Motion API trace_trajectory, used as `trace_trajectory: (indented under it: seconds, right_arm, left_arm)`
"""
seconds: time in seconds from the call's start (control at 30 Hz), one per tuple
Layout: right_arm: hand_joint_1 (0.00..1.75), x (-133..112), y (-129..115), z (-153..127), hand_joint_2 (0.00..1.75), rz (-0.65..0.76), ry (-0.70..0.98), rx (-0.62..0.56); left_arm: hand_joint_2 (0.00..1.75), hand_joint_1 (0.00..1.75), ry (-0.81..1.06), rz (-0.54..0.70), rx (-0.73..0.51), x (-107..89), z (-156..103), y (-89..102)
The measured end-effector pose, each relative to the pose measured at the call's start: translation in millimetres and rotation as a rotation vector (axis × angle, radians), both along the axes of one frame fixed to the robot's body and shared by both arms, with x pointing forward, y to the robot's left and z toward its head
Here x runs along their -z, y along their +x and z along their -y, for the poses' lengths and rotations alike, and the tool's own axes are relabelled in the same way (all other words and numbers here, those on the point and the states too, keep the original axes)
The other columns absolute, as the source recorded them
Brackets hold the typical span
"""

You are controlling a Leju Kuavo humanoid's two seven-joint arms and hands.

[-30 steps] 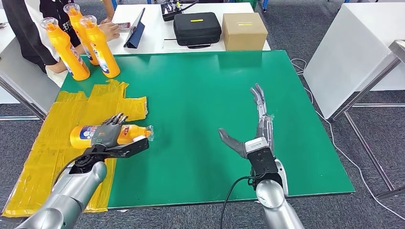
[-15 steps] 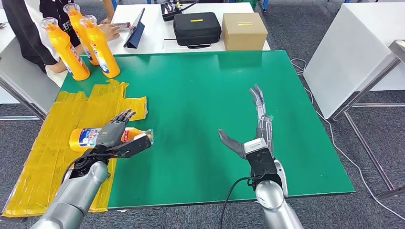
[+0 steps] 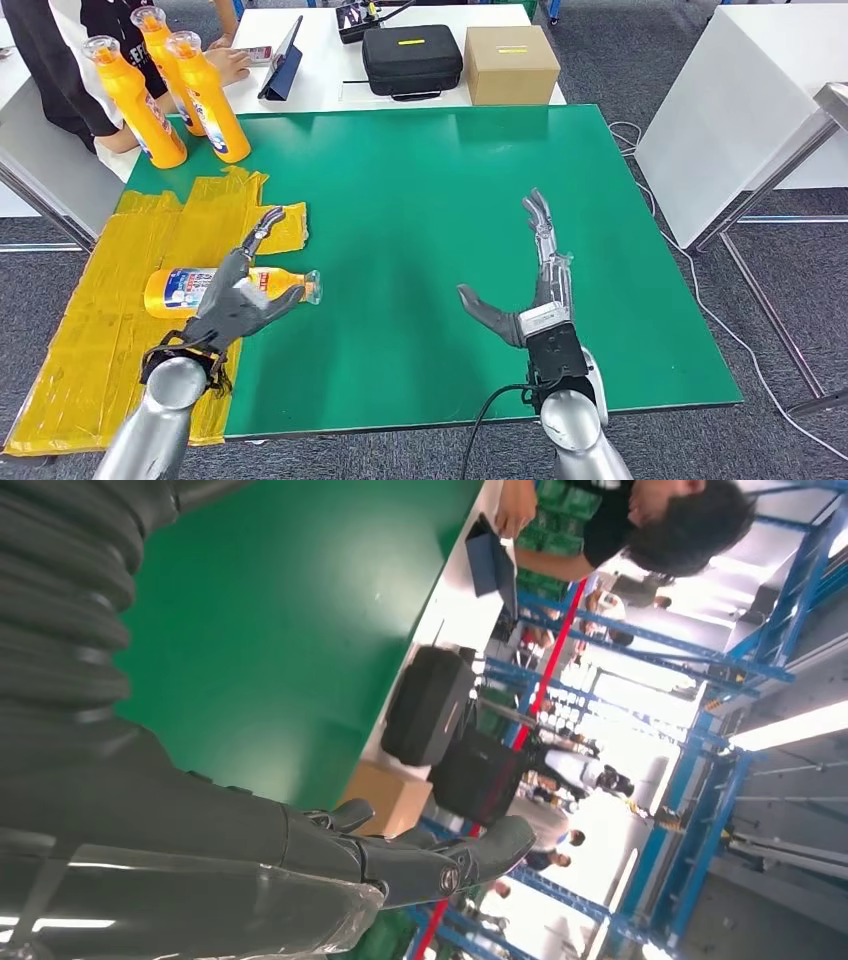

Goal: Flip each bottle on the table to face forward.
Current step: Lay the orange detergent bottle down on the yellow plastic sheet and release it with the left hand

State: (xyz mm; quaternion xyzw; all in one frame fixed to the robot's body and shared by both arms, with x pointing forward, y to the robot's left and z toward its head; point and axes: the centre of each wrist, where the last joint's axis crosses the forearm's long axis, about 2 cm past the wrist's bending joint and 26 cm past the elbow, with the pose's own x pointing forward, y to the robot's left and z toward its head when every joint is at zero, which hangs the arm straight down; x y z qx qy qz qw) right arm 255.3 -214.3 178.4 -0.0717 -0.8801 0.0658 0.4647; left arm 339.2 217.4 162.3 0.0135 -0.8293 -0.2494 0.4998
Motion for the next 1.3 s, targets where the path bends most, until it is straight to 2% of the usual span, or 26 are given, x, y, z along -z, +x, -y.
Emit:
trace_trajectory:
  seconds: [0.07,0.13,0.3,0.63,0.93,1.3]
  right_arm:
    - [0.00,0.5,0.0,0.3,1.75,-0.014,0.027,-0.034]
    - [0.00,0.9,0.1,0.6,1.75,-0.025,0.051,-0.063]
    - [0.00,1.7,-0.1,1.9,1.75,-0.032,0.081,-0.087]
    - [0.00,0.3,-4.3,4.8,1.75,-0.020,0.078,-0.091]
    - [0.00,-4.0,-4.5,4.8,1.75,-0.026,0.077,-0.105]
    - [0.00,-3.6,-3.6,3.5,1.75,-0.057,0.082,-0.182]
  left_arm:
    - [1.75,0.00,-0.196,-0.006,0.132,-5.6,6.5,-10.4]
    - [1.75,0.00,-0.313,-0.023,0.231,-7.7,14.6,-19.1]
    - [1.75,0.00,-0.402,-0.035,0.325,-13.0,31.8,-29.3]
    - [1.75,0.00,-0.394,-0.041,0.361,-28.0,47.2,-32.2]
    - [1.75,0.00,-0.365,-0.082,0.369,-47.1,74.4,-20.4]
    - [1.75,0.00,-0.361,-0.103,0.342,-44.2,77.1,-13.9]
